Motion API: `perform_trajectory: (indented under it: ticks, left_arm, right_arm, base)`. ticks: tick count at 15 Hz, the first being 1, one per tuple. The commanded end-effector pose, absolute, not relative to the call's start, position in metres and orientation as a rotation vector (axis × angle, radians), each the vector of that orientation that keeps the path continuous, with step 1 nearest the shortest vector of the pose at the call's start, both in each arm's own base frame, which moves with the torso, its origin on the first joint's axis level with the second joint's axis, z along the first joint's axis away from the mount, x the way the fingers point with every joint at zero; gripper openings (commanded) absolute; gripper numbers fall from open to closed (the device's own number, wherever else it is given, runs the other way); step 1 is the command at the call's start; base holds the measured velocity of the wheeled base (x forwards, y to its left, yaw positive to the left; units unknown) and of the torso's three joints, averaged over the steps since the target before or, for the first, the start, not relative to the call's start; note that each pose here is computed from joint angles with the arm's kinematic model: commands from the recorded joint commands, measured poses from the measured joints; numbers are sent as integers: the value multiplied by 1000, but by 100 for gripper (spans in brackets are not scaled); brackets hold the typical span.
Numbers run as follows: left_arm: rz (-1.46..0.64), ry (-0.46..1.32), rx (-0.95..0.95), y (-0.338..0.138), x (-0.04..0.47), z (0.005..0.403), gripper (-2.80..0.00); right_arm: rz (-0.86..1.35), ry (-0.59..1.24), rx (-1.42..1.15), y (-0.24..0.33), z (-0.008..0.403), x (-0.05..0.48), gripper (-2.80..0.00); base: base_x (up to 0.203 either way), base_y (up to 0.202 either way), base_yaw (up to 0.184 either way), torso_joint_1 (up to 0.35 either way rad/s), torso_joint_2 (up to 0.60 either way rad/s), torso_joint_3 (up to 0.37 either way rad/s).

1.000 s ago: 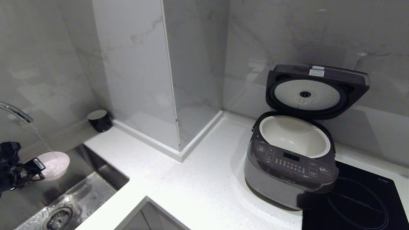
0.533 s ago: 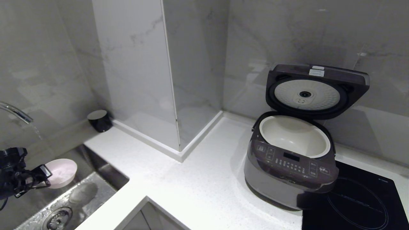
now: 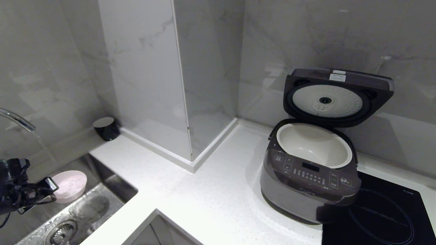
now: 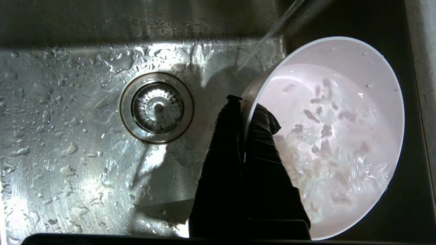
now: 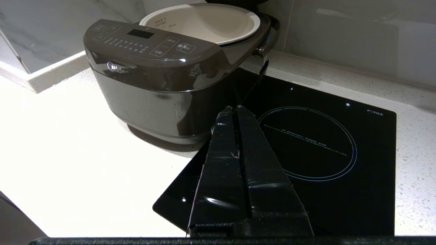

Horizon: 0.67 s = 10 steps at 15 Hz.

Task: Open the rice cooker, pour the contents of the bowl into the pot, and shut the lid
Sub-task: Fill a bowl with water from the tap

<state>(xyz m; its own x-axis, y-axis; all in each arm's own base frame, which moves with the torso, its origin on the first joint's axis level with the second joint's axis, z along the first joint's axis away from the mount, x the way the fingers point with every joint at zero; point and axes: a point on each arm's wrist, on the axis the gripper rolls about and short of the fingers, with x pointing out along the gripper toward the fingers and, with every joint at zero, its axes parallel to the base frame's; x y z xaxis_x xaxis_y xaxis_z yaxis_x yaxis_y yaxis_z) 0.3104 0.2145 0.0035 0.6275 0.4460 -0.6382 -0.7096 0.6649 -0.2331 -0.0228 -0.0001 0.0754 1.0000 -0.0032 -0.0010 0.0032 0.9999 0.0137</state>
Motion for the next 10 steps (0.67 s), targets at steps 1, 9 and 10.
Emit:
perform_trajectory:
  ticks: [1,9,10]
  left_arm:
    - [690,572,-500,211,309,7,-280]
    - [617,617,-540,181,304,8,-280]
    - [607,616,-538,177,304,11,-280]
  right_arm:
    - [-3,2,14,0,75,-23,-280]
    - [-3,0,14,0,75,-23,-280]
    - [-3,2,14,0,75,-23,-280]
  base:
    - [0,0,0,0,0,0]
    - [0,0,0,0,0,0]
    - [0,0,0,0,0,0]
